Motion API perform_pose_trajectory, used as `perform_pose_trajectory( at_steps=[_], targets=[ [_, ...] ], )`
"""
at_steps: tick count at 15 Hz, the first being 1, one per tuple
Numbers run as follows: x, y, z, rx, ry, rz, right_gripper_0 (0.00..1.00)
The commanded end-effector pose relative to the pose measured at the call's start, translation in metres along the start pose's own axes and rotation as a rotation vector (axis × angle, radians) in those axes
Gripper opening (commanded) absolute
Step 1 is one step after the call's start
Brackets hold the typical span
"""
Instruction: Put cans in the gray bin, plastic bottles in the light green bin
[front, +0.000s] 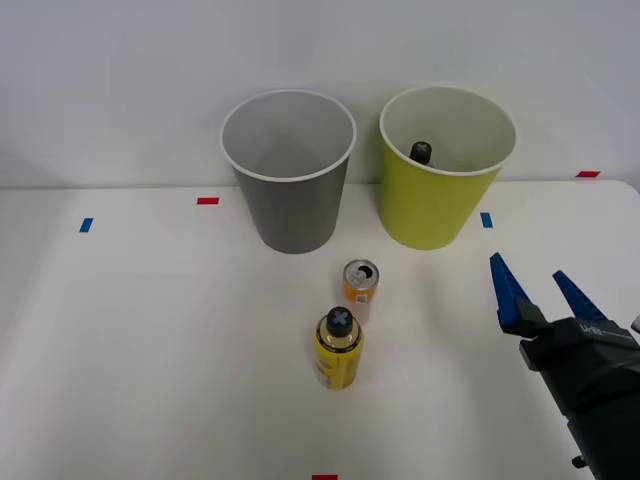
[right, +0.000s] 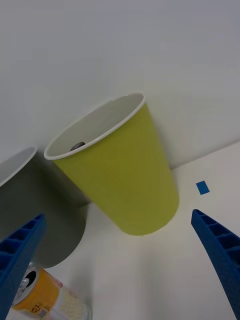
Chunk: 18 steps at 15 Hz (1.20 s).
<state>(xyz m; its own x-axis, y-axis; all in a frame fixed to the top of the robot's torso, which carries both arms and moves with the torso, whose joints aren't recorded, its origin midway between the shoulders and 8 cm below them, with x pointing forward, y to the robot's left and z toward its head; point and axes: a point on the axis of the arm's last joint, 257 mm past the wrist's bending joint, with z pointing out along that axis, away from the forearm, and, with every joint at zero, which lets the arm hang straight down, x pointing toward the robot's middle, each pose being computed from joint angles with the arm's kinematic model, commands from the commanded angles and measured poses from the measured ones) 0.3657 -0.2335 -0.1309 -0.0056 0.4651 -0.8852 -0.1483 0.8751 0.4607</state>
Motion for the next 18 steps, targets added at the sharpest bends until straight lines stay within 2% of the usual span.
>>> perform_pose_trajectory(
  at_steps=[1,5,9,12,18],
  targets=[
    [0.011,-0.001,-0.015,-0.011,0.024,0.032,1.0],
    [0.026,-0.014,-0.019,-0.06,-0.017,0.031,1.0],
    [0.047,-0.03,-0.047,-0.077,-0.014,0.013,1.0],
    [0.058,-0.046,-0.061,-0.064,-0.041,-0.147,1.0],
    [0.082,-0.065,-0.082,-0.044,-0.079,-0.284,1.0]
  ],
)
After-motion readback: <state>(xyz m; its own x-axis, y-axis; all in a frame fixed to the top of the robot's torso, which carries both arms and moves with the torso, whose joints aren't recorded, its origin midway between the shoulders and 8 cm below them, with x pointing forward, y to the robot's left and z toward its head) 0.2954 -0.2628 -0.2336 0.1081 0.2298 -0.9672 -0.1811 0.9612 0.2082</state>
